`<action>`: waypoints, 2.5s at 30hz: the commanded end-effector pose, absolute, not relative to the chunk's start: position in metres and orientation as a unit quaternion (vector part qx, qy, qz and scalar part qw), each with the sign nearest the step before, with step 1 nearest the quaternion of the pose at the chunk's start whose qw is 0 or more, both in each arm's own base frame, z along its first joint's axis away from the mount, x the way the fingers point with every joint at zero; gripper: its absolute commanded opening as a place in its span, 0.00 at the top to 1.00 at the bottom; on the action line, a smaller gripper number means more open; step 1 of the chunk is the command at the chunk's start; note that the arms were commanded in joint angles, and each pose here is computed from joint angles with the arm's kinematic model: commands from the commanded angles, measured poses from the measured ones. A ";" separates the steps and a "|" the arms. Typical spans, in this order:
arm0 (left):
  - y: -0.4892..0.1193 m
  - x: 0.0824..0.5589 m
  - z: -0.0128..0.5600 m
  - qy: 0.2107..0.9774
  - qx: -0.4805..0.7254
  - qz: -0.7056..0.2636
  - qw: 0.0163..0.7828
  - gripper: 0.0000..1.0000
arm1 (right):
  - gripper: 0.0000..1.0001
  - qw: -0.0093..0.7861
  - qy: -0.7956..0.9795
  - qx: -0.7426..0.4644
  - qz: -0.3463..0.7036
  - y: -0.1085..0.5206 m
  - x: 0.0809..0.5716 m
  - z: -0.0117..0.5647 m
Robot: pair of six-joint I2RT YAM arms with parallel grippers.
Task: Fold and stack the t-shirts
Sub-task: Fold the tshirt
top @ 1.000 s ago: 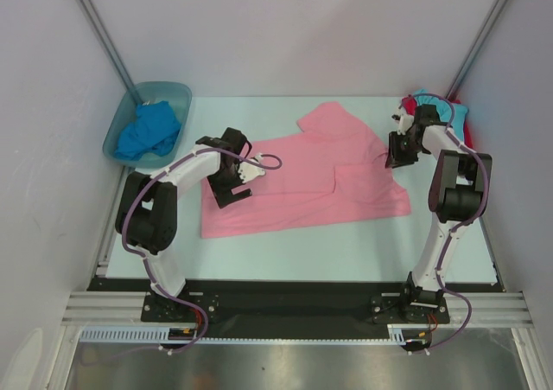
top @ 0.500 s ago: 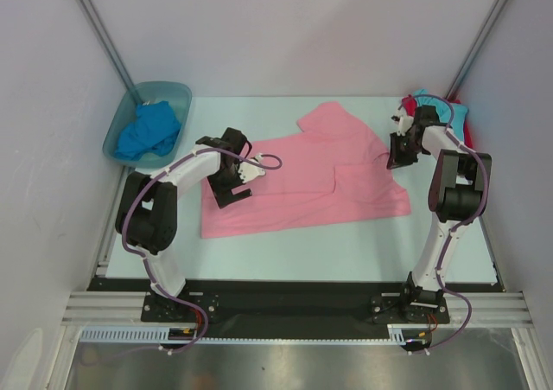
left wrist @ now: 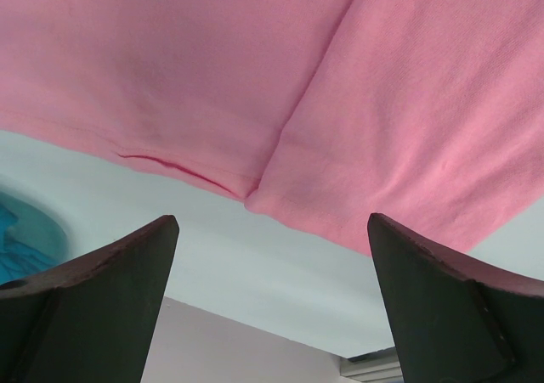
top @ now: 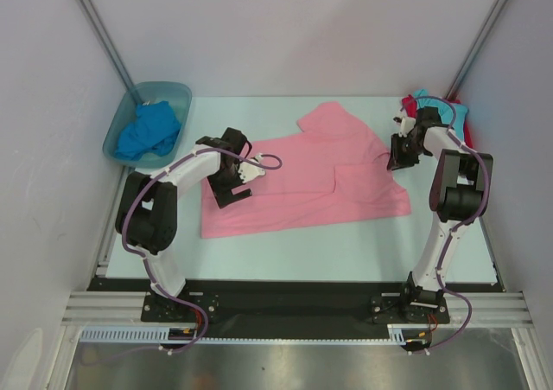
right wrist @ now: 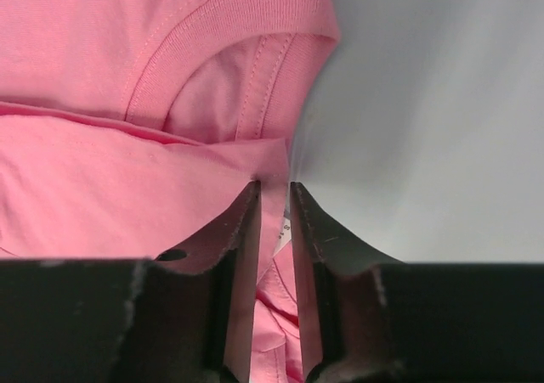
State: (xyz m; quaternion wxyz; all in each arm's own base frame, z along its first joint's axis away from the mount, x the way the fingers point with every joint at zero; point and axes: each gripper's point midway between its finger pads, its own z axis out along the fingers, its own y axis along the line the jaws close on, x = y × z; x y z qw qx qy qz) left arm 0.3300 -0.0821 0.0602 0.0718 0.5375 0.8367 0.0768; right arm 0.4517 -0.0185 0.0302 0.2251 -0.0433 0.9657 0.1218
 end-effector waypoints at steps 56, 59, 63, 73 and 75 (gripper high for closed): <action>-0.097 0.340 0.069 0.831 0.545 0.069 0.086 0.00 | 1.00 0.320 0.941 -0.088 0.074 0.002 0.494 0.084; -0.097 0.341 0.070 0.831 0.544 0.070 0.087 0.00 | 1.00 0.321 0.940 -0.089 0.071 0.002 0.498 0.083; -0.097 0.340 0.069 0.832 0.544 0.070 0.086 0.00 | 1.00 0.323 0.939 -0.092 0.073 0.003 0.502 0.083; -0.097 0.343 0.071 0.830 0.546 0.074 0.087 0.00 | 0.78 0.299 0.946 -0.108 0.064 0.010 0.500 0.068; -0.097 0.344 0.070 0.830 0.545 0.074 0.086 0.00 | 0.59 0.296 0.947 -0.111 0.058 0.009 0.499 0.066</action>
